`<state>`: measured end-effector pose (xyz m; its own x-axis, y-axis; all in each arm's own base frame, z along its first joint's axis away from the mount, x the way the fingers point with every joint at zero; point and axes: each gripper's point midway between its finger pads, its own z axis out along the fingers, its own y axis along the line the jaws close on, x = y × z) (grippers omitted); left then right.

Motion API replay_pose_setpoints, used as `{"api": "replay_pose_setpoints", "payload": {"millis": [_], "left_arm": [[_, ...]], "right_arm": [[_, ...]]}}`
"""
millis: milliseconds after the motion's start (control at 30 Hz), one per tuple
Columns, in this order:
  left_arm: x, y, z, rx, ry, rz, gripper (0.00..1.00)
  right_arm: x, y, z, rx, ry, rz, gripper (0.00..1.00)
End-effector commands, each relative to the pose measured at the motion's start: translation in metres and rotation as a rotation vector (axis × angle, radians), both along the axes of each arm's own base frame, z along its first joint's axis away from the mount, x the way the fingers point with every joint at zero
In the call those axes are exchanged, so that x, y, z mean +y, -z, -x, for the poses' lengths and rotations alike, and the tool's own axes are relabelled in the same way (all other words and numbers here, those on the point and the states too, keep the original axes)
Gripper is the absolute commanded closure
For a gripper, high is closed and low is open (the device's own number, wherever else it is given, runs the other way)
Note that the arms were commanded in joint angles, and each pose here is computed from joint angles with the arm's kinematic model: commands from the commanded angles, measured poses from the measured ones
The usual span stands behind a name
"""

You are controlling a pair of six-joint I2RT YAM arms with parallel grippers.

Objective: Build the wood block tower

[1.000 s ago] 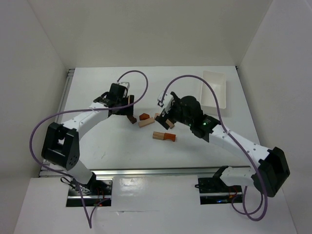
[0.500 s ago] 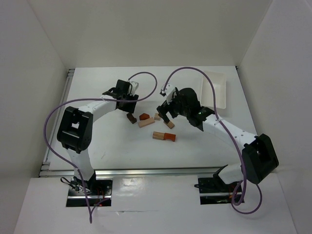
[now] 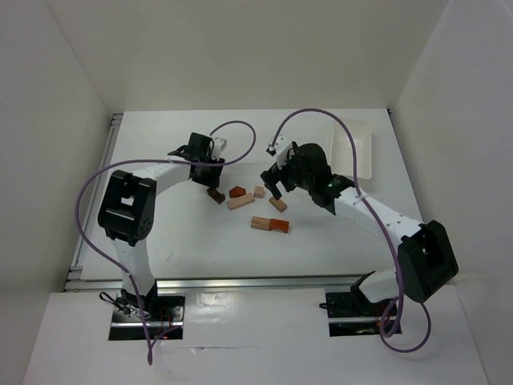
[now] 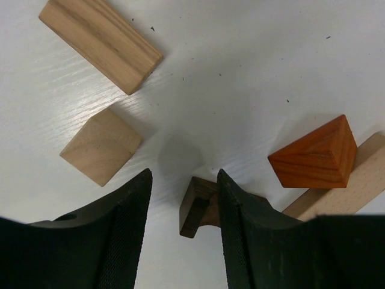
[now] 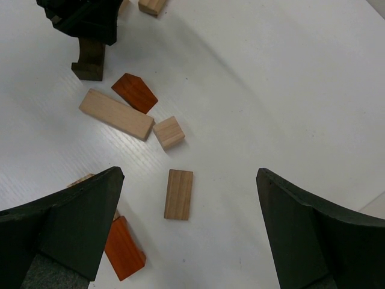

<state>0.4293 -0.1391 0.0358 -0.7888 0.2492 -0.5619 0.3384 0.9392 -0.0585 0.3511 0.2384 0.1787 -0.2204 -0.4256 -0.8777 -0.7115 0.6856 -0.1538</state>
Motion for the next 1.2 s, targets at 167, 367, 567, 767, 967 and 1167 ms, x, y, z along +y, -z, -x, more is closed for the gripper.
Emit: {"api": "replay_pose_setpoints", "payload": {"millis": [167, 367, 567, 767, 967, 1167], "left_arm": [[-0.004, 0.006, 0.012, 0.029, 0.013, 0.027, 0.49], [0.000, 0.015, 0.023, 0.061, -0.017, 0.023, 0.50], [0.001, 0.010, 0.028, 0.061, -0.056, 0.039, 0.59], [0.005, -0.005, 0.034, 0.033, -0.095, 0.049, 0.45], [0.011, -0.031, 0.034, 0.002, -0.207, 0.073, 0.41], [0.009, -0.027, 0.060, 0.029, -0.232, 0.135, 0.42]], "right_arm": [[-0.010, -0.015, -0.013, -0.055, 0.049, -0.011, 0.00], [-0.012, -0.011, -0.015, -0.052, 0.068, 0.002, 0.00], [-0.012, -0.003, -0.016, -0.037, 0.068, 0.012, 0.00], [-0.012, -0.003, -0.016, -0.037, 0.068, 0.012, 0.00], [-0.008, 0.001, -0.014, -0.018, 0.051, 0.002, 0.00], [-0.005, -0.003, -0.015, -0.018, 0.048, -0.014, 0.00]]}}
